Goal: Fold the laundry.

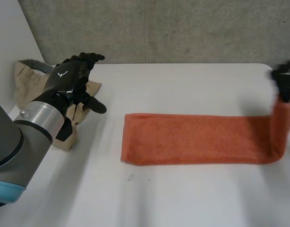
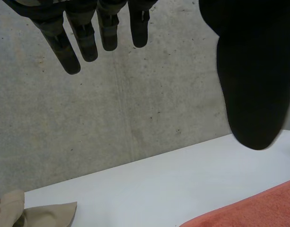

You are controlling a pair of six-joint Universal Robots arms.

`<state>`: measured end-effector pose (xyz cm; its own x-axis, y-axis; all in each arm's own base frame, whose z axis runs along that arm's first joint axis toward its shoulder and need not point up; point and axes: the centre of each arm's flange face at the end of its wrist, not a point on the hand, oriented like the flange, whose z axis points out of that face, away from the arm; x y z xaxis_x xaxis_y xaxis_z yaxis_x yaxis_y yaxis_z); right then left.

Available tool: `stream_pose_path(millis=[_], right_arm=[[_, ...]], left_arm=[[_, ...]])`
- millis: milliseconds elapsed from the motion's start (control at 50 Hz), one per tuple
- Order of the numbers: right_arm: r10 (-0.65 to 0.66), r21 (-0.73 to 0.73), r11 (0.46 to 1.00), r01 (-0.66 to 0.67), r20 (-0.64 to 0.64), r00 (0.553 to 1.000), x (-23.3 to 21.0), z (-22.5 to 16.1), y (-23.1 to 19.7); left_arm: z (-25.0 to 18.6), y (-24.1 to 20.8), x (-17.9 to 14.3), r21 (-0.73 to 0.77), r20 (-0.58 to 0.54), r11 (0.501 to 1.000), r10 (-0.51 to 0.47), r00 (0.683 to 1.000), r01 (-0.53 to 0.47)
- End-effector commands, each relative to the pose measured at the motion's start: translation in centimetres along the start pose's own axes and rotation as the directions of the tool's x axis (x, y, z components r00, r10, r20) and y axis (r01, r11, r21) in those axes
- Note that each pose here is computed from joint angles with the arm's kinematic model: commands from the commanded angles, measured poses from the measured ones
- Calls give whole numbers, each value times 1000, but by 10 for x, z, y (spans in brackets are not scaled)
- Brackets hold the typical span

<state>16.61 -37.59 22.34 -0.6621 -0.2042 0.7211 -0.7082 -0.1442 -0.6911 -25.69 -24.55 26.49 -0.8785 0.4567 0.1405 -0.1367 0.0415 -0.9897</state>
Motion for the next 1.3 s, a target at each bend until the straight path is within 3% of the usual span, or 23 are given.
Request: stream_pose_path(millis=[20,100,180,300,420,480,560,720,860,960,1040,1140,1200,1300], right_arm=[[-28,322,942,-99,367,930,-117,-68,-108],[-90,409,901,-146,503,860,-165,-102,-130],[-115,396,903,-165,593,797,-203,-116,-125],[-69,345,925,-157,562,824,-201,-110,-121],[196,101,961,-257,407,892,-137,-73,-88],[269,-54,962,-269,378,886,-110,-72,-58],[325,-206,943,-263,393,860,-105,-79,-26],[383,-329,905,-270,356,852,-95,-78,25],[344,-287,923,-256,314,885,-98,-58,36],[275,-256,943,-214,233,933,-84,-46,26],[191,-108,980,-168,267,945,-96,-50,-30],[93,143,975,-169,426,900,-148,-87,-114],[56,211,960,-182,493,868,-173,-105,-134],[8,268,937,-225,627,779,-214,-133,-147]], left_arm=[[0,0,0,3,0,1000,0,1000,0],[0,1,0,-1,0,1000,0,1000,0],[1,4,0,-8,-2,1000,1,1000,-1],[4,9,0,-22,-4,1000,0,1000,0],[7,14,0,-35,-6,999,-1,1000,1],[8,15,1,-37,-7,999,-1,1000,1],[8,18,1,-45,-10,999,-2,1000,1],[8,25,5,-66,-21,998,-3,1000,2],[8,23,5,-63,-22,998,-3,1000,2],[4,18,10,-48,-35,999,-2,999,1],[2,9,11,-19,-37,1000,0,999,0],[5,2,9,2,-33,1000,1,999,-1],[7,-2,10,17,-33,1000,-3,999,3],[10,-3,11,20,-31,1000,-3,1000,3]])
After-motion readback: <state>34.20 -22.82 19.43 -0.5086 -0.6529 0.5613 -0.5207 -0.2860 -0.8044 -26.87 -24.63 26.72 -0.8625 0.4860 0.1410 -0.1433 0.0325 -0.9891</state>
